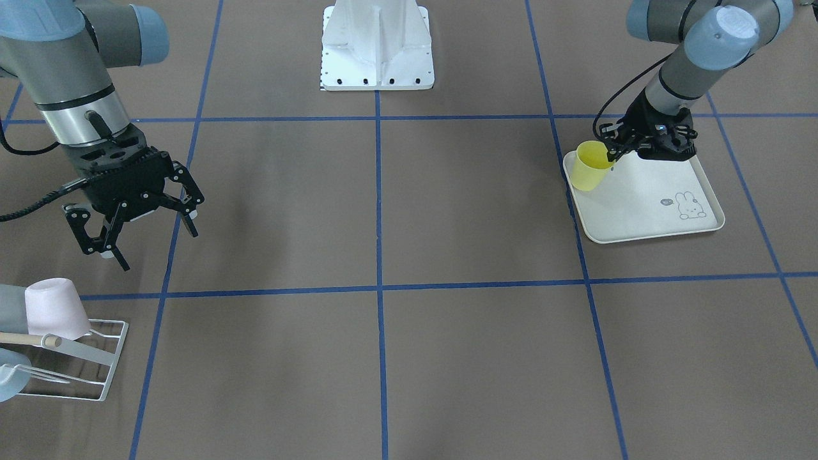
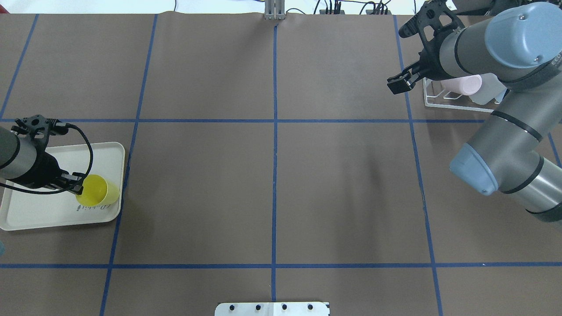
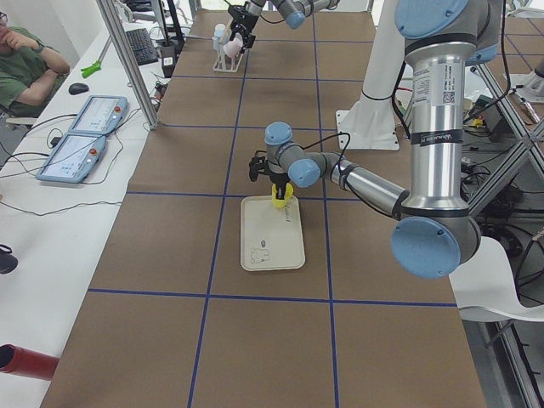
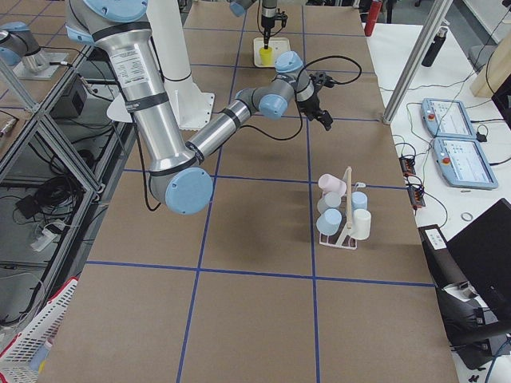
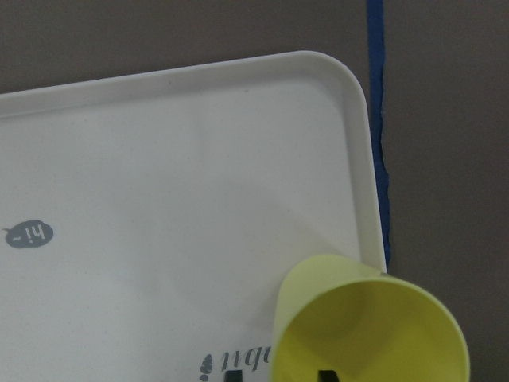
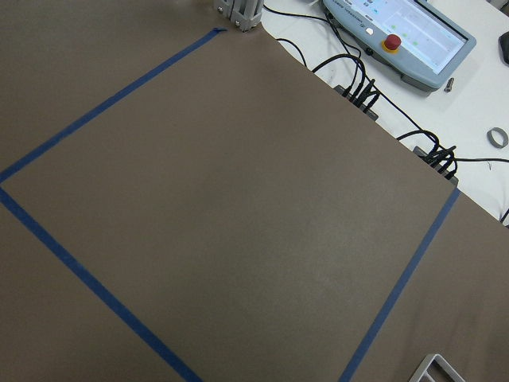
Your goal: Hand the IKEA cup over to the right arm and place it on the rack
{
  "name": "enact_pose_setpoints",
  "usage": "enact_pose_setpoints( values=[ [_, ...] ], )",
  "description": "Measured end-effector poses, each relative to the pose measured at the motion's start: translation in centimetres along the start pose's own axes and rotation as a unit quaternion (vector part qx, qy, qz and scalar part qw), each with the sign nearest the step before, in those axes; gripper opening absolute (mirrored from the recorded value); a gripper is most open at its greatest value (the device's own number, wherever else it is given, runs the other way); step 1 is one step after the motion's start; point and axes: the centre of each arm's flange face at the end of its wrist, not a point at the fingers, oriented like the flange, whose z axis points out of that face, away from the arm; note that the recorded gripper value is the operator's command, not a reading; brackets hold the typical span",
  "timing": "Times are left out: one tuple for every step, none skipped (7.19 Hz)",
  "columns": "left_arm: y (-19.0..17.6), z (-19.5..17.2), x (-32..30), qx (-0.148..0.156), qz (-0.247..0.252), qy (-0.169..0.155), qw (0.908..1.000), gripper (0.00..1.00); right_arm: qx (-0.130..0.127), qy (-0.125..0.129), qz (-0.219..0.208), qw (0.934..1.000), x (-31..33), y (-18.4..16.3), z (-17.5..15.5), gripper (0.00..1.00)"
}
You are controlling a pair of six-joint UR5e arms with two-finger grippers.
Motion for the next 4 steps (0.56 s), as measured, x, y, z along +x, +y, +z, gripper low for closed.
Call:
enact_pose_setpoints(
  values=[
    [0.2, -1.0, 0.1, -0.008, -0.002, 0.012, 0.9999, 0.0, 0.001, -0.002, 0.001, 1.0, -0.3, 0.0, 0.1, 1.0],
    [0.1, -2.7, -0.1, -0.009, -0.011, 0.018, 0.9997, 0.0, 0.002, -0.004, 0.003, 1.0, -0.6, 0.0, 0.1, 1.0],
    [0.0, -5.0, -0.1, -0.006, -0.024, 0.018, 0.9995, 0.0, 0.005, -0.007, 0.003, 1.0, -1.0, -0.3, 0.1, 1.0],
    [-0.1, -7.4, 0.8, -0.003, -0.036, 0.018, 0.9992, 0.0, 0.012, -0.012, -0.001, 0.9999, -1.9, -1.3, 0.0, 1.0]
  ],
)
